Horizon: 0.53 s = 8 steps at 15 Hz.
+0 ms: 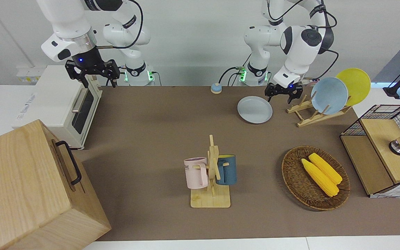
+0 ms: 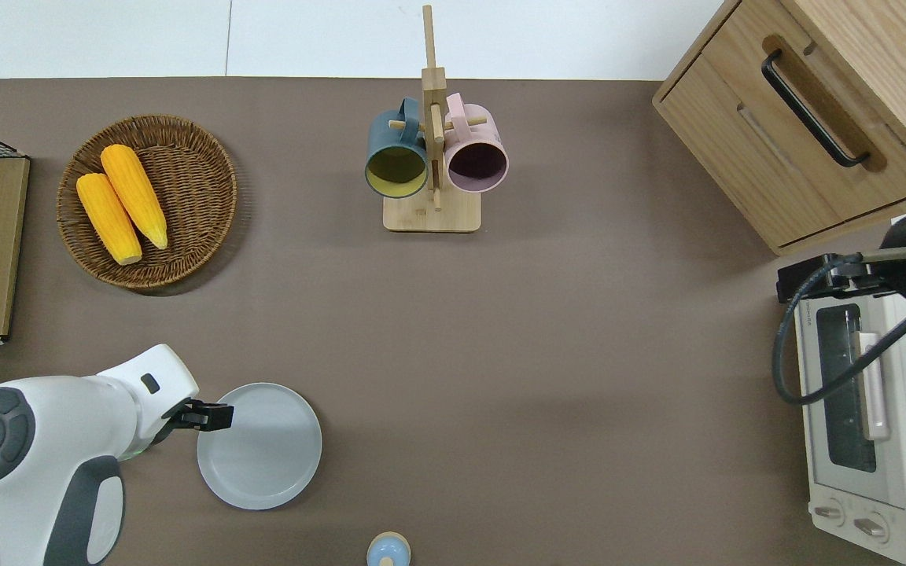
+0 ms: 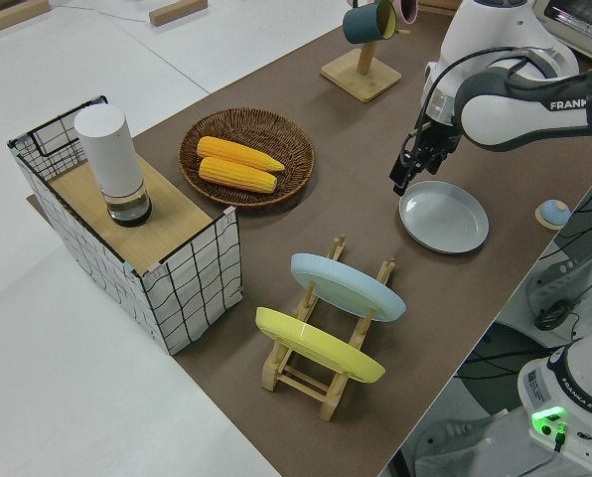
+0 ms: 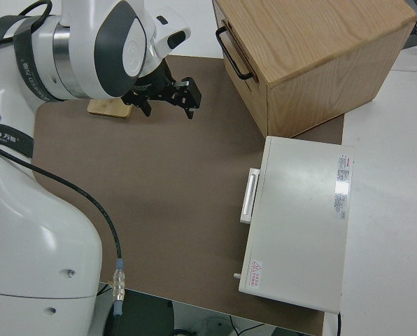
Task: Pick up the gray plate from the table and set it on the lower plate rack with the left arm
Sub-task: 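Lower the left gripper onto the gray plate's rim nearest the robot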
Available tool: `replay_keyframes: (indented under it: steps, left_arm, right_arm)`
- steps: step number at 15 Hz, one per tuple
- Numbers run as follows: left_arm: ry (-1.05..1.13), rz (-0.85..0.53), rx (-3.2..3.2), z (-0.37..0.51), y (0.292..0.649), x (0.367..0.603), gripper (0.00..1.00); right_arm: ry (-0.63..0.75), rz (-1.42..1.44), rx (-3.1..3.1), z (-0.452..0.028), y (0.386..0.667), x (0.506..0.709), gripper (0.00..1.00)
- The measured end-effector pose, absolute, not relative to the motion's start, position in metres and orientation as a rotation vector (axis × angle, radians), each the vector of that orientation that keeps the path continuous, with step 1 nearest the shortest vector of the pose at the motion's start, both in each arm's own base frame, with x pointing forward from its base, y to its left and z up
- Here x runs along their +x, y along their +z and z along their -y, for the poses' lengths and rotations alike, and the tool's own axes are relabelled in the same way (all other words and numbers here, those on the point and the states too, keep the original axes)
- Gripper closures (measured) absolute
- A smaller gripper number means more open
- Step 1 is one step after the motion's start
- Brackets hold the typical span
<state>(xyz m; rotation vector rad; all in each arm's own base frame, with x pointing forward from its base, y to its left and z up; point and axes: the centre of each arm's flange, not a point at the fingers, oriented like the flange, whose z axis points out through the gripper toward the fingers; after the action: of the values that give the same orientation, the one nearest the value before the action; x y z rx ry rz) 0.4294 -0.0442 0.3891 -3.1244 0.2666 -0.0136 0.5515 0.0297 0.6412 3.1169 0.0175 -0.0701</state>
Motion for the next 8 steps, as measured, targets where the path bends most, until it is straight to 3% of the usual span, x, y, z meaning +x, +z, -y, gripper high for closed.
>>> replay_keyframes:
  steps: [8]
  left_arm:
    - [-0.014, -0.271, -3.125, 0.044, 0.351, 0.424, 0.0]
  right_arm:
    - [-0.07, -0.018, 3.117, -0.03, 0.641, 0.551, 0.01]
